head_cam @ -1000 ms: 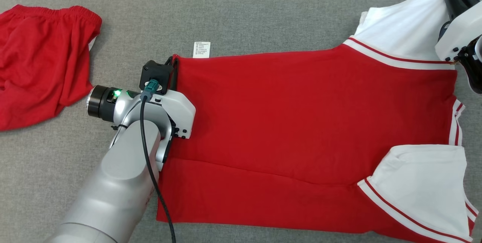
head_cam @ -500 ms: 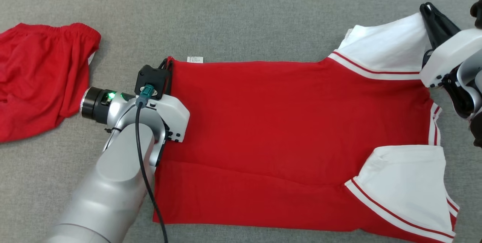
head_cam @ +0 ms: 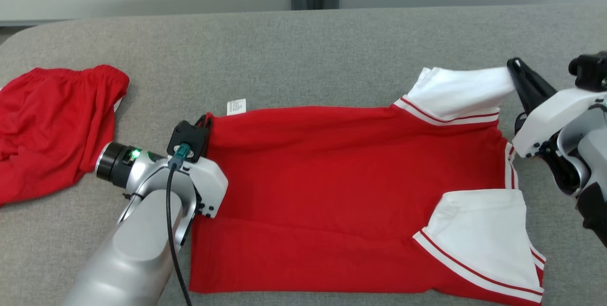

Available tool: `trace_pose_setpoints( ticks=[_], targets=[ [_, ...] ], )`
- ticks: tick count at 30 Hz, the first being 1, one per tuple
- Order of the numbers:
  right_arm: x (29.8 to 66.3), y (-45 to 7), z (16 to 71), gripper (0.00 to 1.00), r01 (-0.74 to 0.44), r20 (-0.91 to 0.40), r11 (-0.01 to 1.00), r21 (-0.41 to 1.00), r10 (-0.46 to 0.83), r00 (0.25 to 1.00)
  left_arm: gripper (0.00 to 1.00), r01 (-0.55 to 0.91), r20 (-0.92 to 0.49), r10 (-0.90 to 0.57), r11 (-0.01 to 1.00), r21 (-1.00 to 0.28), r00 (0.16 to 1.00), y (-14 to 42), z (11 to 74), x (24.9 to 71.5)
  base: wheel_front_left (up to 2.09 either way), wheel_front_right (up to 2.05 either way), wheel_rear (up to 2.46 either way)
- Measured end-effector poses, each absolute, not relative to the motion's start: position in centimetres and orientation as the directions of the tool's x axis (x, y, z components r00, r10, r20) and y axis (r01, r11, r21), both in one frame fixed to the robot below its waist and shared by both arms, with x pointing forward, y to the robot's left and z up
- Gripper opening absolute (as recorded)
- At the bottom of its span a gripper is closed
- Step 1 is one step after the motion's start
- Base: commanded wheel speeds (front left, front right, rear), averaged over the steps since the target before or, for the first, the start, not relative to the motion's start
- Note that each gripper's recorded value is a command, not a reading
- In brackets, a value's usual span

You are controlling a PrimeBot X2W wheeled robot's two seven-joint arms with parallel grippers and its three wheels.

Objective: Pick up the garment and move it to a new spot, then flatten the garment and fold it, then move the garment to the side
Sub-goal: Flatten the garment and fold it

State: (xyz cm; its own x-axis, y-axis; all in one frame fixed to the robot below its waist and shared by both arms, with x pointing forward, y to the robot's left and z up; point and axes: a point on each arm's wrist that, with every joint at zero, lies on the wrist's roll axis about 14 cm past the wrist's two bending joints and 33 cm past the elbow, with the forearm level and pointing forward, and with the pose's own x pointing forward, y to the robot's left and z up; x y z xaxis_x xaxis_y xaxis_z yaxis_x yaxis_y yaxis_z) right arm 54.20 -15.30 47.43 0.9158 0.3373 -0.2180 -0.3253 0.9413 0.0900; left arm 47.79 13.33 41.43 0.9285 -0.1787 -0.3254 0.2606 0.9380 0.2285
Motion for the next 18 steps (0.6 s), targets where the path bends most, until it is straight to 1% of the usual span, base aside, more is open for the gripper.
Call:
trace_pose_setpoints(
  ticks=[6, 11, 18],
  targets=[
    [51.8, -16.0, 47.4, 0.00, -0.313, -0.227, 0.942, 0.119, 0.333, 0.915, 0.00, 0.319, -0.351, -0.226, 0.918, 0.237, 0.909, 12.7, 41.2, 46.1, 0.00, 0.00, 0.00],
    [50.0, -16.4, 47.3, 0.00, -0.309, -0.245, 0.940, 0.147, 0.337, 0.909, 0.00, 0.353, -0.361, -0.247, 0.897, 0.267, 0.899, 12.5, 41.4, 45.0, 0.00, 0.00, 0.00],
    [46.8, -16.5, 46.1, 0.00, -0.304, -0.327, 0.928, 0.214, 0.361, 0.873, 0.00, 0.426, -0.396, -0.301, 0.861, 0.279, 0.867, 11.8, 41.1, 42.5, 0.00, 0.00, 0.00]
  ],
)
